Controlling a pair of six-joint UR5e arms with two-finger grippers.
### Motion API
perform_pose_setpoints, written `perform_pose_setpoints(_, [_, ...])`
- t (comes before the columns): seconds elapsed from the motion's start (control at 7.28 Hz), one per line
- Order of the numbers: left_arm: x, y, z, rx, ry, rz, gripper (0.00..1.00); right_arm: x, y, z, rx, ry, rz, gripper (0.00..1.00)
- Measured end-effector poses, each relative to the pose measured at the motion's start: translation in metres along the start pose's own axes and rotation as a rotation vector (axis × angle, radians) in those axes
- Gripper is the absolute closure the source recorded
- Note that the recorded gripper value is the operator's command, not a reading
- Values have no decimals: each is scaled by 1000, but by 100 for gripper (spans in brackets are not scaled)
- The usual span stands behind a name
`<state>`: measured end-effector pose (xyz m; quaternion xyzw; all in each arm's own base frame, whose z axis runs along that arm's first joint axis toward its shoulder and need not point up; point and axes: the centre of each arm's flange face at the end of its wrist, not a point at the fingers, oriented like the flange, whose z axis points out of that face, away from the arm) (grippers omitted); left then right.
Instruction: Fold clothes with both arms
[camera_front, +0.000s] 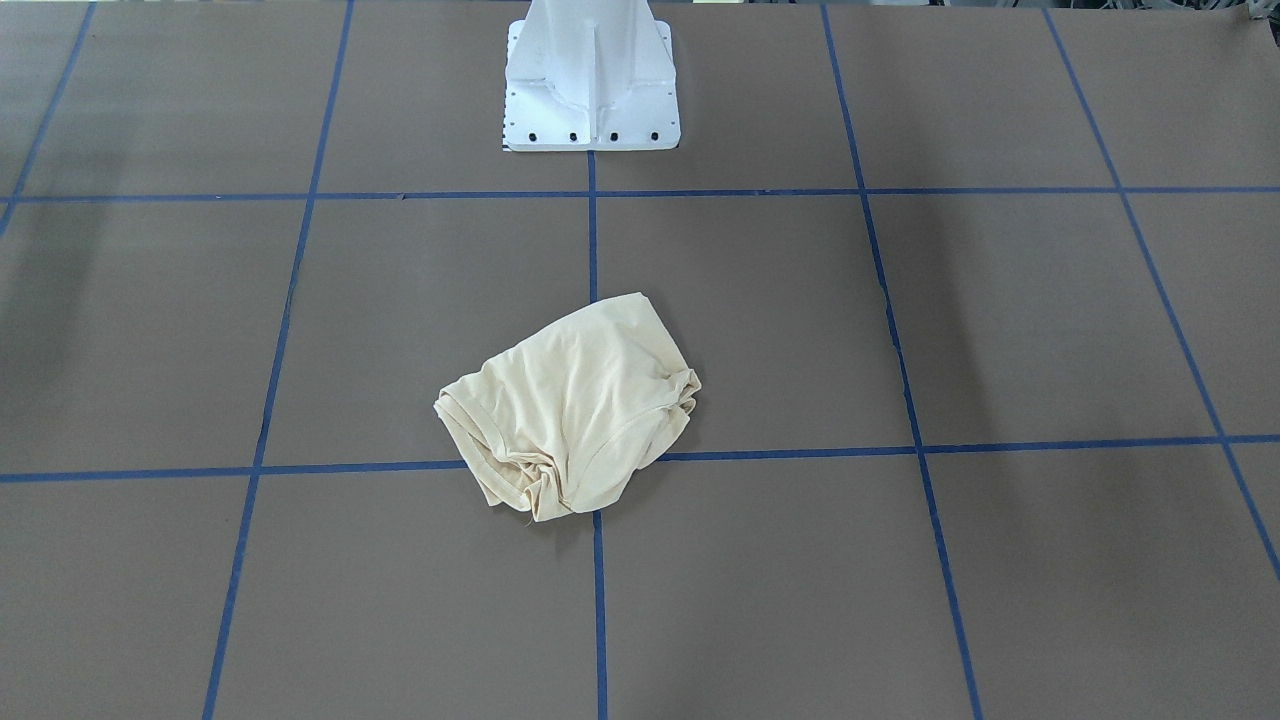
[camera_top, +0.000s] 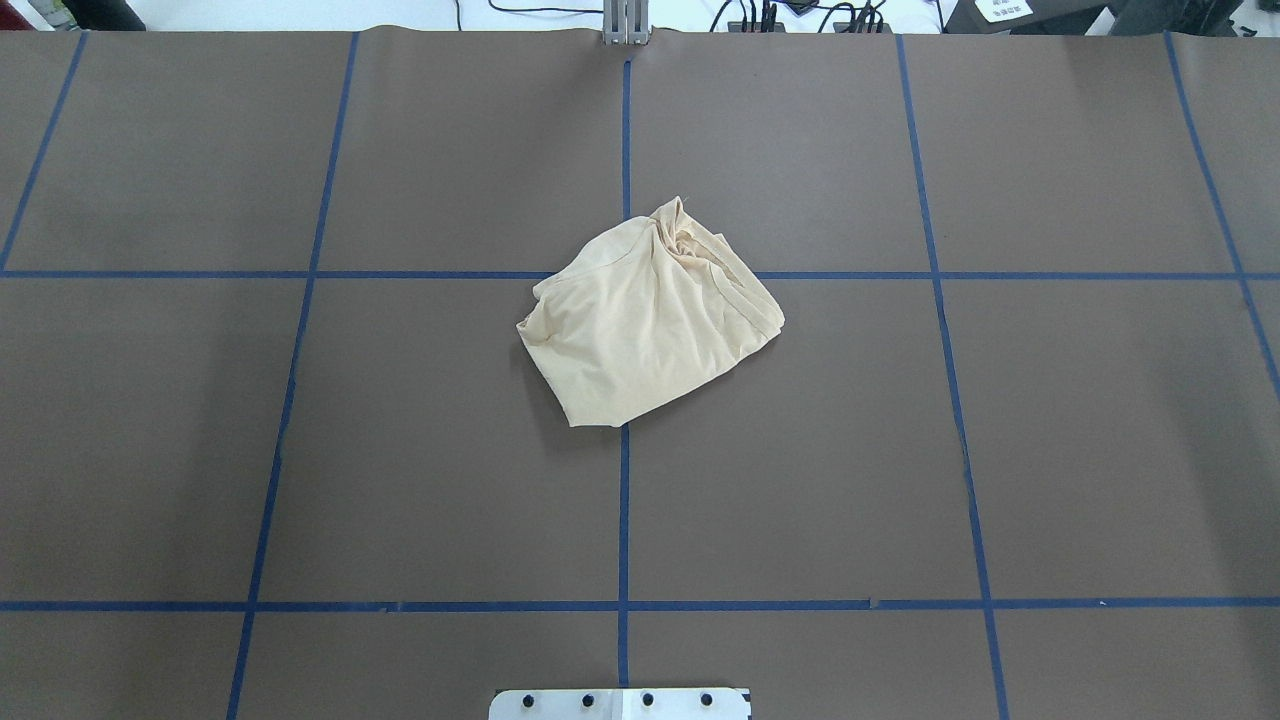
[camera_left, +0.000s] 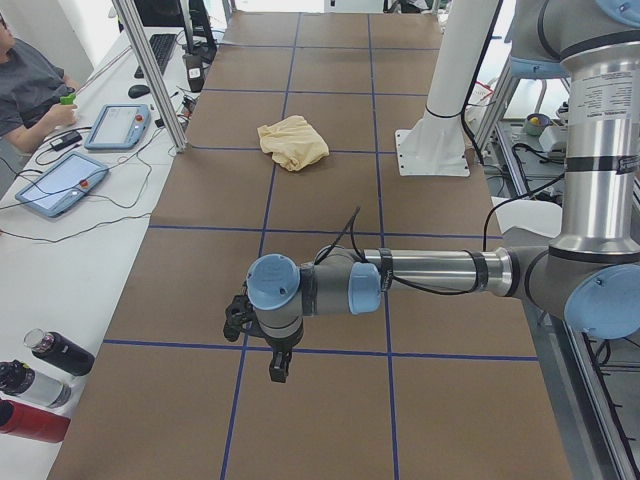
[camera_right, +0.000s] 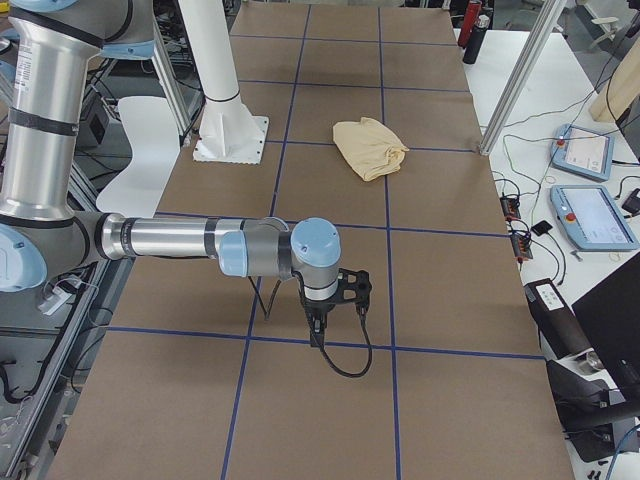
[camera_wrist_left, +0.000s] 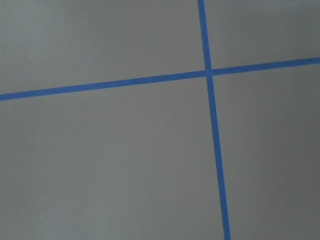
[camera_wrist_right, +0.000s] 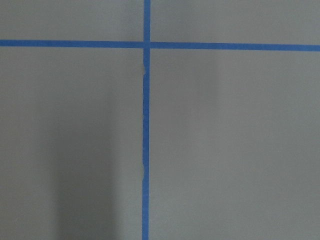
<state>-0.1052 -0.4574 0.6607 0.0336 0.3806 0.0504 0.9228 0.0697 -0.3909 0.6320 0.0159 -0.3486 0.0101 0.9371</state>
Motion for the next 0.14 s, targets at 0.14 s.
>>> perform_pose_setpoints(0.14, [0, 0, 0, 1, 0, 1, 0, 0, 1, 0, -1, 0, 1, 0])
